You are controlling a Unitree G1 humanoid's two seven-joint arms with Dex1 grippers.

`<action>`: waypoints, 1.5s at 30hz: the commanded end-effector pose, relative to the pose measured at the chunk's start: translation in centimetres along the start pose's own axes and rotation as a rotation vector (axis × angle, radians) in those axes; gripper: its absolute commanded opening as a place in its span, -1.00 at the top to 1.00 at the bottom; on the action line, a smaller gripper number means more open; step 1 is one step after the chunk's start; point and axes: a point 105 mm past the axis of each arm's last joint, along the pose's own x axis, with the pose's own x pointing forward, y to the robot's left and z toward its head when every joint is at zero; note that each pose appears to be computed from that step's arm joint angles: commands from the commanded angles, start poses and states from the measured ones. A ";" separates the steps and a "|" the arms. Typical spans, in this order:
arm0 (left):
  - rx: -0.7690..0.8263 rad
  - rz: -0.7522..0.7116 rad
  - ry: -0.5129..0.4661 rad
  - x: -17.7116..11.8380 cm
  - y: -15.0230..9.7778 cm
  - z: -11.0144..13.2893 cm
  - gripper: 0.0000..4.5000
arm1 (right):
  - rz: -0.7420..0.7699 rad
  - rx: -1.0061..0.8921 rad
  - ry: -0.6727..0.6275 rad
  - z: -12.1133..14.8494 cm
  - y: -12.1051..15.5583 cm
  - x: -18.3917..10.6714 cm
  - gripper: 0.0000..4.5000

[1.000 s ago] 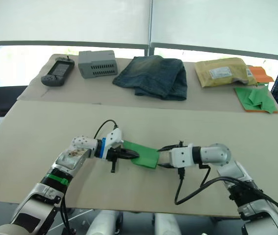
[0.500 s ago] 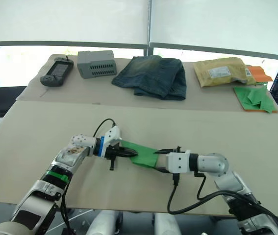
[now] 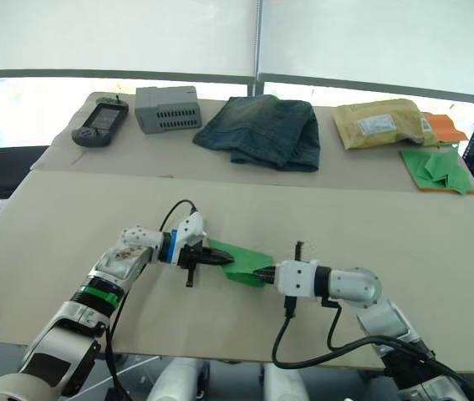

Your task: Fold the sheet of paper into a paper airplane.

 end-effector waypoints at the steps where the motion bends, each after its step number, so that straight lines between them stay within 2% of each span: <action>1: 0.014 0.004 0.000 -2.0 -0.1 0.9 1.00 | 0.064 -0.164 -0.014 0.7 0.0 -0.5 0.99; 7: 0.025 -0.049 0.009 -3.6 -1.7 1.1 1.00 | 0.193 -0.275 -0.079 1.6 0.7 -1.4 0.99; 16: 0.050 -0.084 -0.066 -3.2 -2.3 3.4 1.00 | 0.313 -0.374 -0.114 1.6 0.6 -1.5 0.99; 20: 0.073 -0.093 -0.003 -2.4 -2.7 2.1 1.00 | 0.315 -0.385 -0.114 1.3 0.2 -1.2 0.99; 27: 0.040 -0.097 0.006 -0.4 -2.9 0.6 1.00 | 0.319 -0.380 -0.124 1.2 0.6 -1.2 0.99; 32: 0.040 -0.091 0.050 0.0 -3.1 -0.9 1.00 | 0.304 -0.367 -0.116 1.2 0.4 -1.2 0.99; 36: 0.022 -0.089 0.060 0.0 -3.4 -1.9 1.00 | 0.295 -0.304 -0.105 1.0 0.4 -1.3 0.99; 45: 0.009 -0.065 0.036 0.1 -3.2 -2.0 1.00 | 0.237 0.221 -0.137 0.8 -0.5 -1.0 0.99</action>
